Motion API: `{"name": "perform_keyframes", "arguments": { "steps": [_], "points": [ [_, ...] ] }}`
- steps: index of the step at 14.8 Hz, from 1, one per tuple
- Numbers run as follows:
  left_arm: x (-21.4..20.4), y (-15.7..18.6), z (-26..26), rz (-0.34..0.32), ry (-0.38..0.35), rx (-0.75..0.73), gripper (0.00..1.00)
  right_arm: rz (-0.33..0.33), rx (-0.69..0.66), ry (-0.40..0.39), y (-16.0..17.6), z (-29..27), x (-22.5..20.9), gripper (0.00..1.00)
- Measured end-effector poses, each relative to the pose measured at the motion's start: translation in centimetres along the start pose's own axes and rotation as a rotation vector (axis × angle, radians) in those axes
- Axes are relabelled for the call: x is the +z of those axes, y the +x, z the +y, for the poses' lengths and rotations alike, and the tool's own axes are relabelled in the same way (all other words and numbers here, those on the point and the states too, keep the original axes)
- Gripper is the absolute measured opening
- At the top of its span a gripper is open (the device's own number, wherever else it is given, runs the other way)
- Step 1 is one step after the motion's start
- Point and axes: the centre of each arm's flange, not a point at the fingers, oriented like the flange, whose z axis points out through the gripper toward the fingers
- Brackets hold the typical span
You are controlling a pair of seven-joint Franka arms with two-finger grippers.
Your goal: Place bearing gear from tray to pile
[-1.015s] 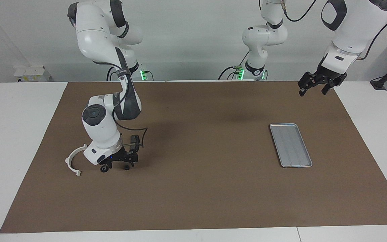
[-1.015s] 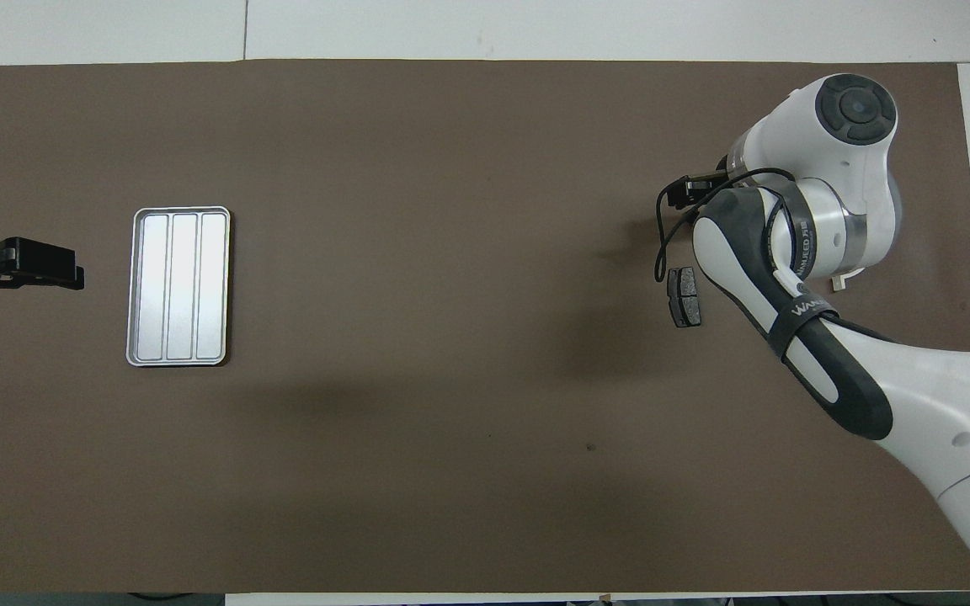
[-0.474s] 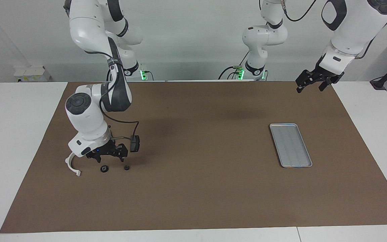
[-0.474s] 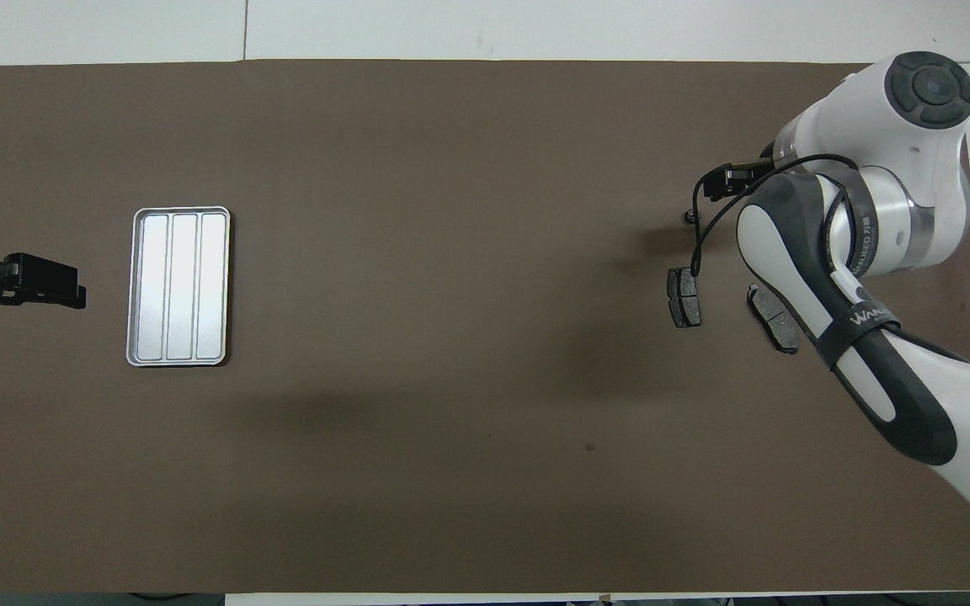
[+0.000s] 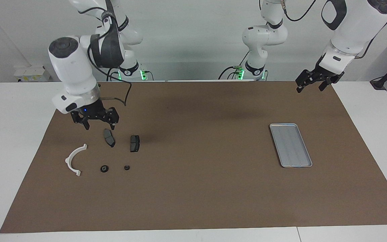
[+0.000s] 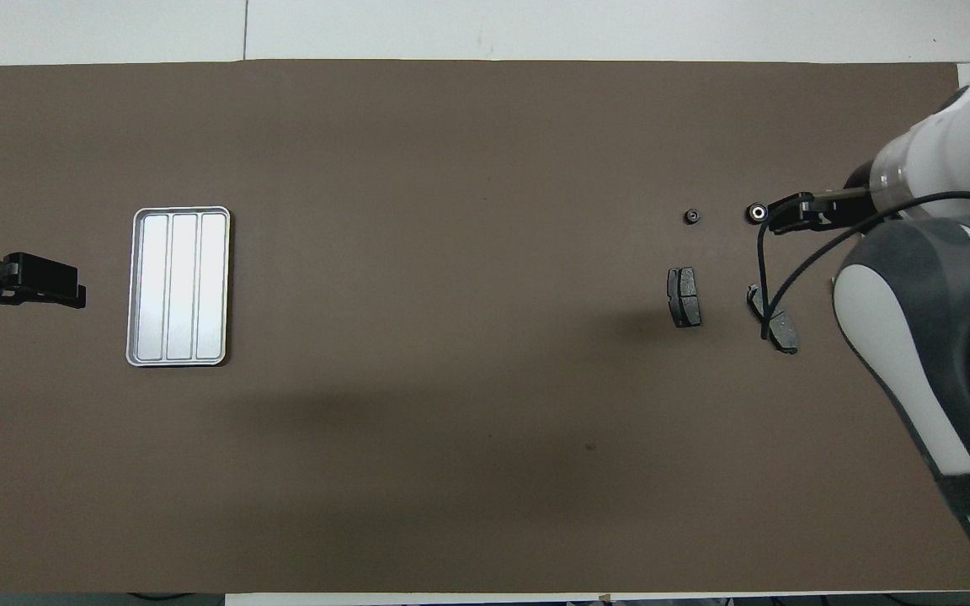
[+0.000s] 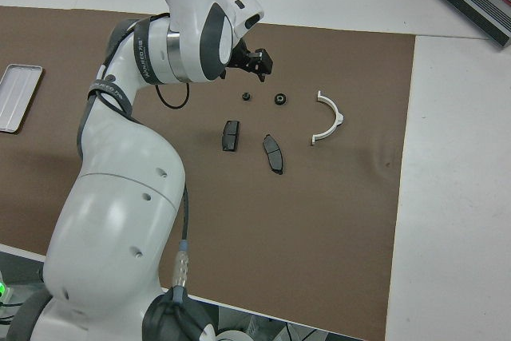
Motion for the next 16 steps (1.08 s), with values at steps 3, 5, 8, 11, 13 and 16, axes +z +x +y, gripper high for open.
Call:
{"name": "perform_keyframes", "arguments": {
  "steps": [3, 5, 8, 11, 13, 16],
  "points": [
    [0.0, 0.0, 0.0, 0.001, 0.000, 0.000, 1.00, -0.033, 0.009, 0.010, -4.6, 0.2, -5.7, 1.00],
    [-0.1, 0.0, 0.0, 0.001, 0.000, 0.001, 1.00, -0.048, 0.006, 0.010, -7.1, 0.0, -8.5, 1.00],
    [-0.1, 0.0, 0.0, 0.002, 0.000, 0.001, 1.00, -0.073, 0.004, 0.053, -8.9, -0.6, -10.1, 1.00],
    [-0.2, 0.0, 0.1, 0.003, 0.000, 0.001, 1.00, -0.091, 0.004, 0.075, -8.9, -0.9, -9.7, 1.00],
    [-0.2, 0.0, 0.1, 0.004, 0.000, 0.001, 1.00, -0.097, 0.004, 0.075, -8.8, -0.9, -9.4, 1.00],
    [-0.2, 0.0, 0.1, 0.004, 0.000, 0.001, 1.00, -0.096, 0.005, 0.075, -8.7, -0.8, -9.3, 1.00]
  ]
}}
